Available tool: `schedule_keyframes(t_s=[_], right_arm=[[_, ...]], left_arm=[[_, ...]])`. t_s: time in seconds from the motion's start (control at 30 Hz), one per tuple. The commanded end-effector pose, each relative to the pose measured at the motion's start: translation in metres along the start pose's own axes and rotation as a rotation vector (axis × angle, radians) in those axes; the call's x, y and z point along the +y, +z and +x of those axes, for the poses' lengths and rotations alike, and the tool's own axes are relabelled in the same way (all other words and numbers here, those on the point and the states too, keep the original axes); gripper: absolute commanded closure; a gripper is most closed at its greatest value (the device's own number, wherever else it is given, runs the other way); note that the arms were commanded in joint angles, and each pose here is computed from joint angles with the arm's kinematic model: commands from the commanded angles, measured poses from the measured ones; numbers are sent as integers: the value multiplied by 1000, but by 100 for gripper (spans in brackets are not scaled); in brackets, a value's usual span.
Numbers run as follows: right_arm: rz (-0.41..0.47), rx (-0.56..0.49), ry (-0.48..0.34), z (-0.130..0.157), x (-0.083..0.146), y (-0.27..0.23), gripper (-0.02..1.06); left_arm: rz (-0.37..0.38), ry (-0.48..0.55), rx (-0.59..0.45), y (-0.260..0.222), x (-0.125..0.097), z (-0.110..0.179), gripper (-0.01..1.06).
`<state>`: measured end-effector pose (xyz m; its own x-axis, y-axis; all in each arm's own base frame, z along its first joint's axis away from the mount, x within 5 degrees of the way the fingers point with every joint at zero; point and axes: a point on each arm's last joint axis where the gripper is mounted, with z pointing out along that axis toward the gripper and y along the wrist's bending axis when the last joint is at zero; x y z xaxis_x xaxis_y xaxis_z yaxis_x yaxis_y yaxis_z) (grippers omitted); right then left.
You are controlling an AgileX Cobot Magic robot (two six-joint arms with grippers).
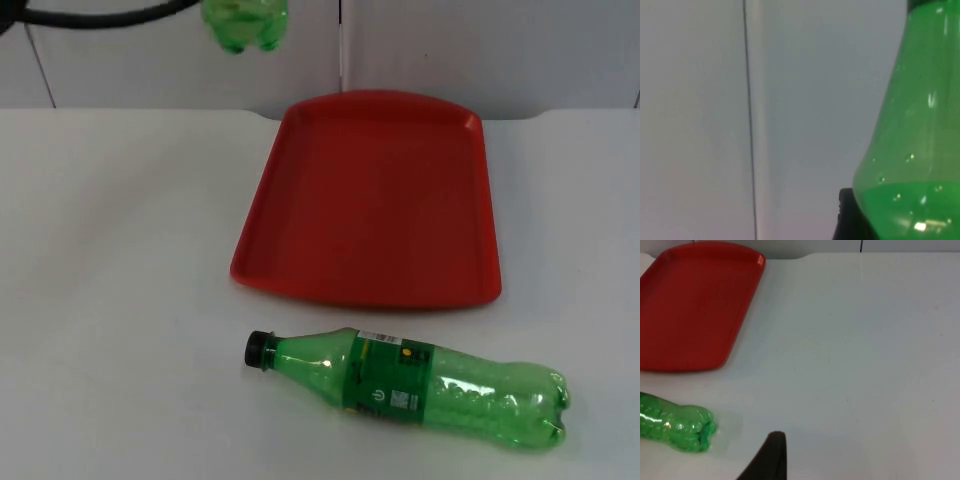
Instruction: Place the bottle upright on the tray.
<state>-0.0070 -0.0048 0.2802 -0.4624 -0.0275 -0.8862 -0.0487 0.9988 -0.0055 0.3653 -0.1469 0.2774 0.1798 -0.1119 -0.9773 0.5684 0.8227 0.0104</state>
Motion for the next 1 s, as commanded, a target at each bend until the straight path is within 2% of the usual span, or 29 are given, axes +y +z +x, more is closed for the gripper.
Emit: schedule_keyframes(t_s=[0.0, 0.07, 0.3, 0.53, 0.67, 0.97], right_arm=[[1, -6, 0, 0, 0, 0, -1], [1, -6, 0, 0, 0, 0, -1], [1, -6, 0, 0, 0, 0, -1], [1, -6, 0, 0, 0, 0, -1], [1, -6, 0, 0, 0, 0, -1], [1, -6, 0, 0, 0, 0, -1]], left_arm=[[13, 9, -98, 1, 0, 2, 105], [27, 14, -114, 6, 1, 17, 105], [28, 15, -32, 33, 13, 75, 105], [33, 16, -17, 55, 21, 111, 105], [57, 26, 1, 68, 24, 142, 105], [58, 11, 38, 74, 28, 195, 105]])
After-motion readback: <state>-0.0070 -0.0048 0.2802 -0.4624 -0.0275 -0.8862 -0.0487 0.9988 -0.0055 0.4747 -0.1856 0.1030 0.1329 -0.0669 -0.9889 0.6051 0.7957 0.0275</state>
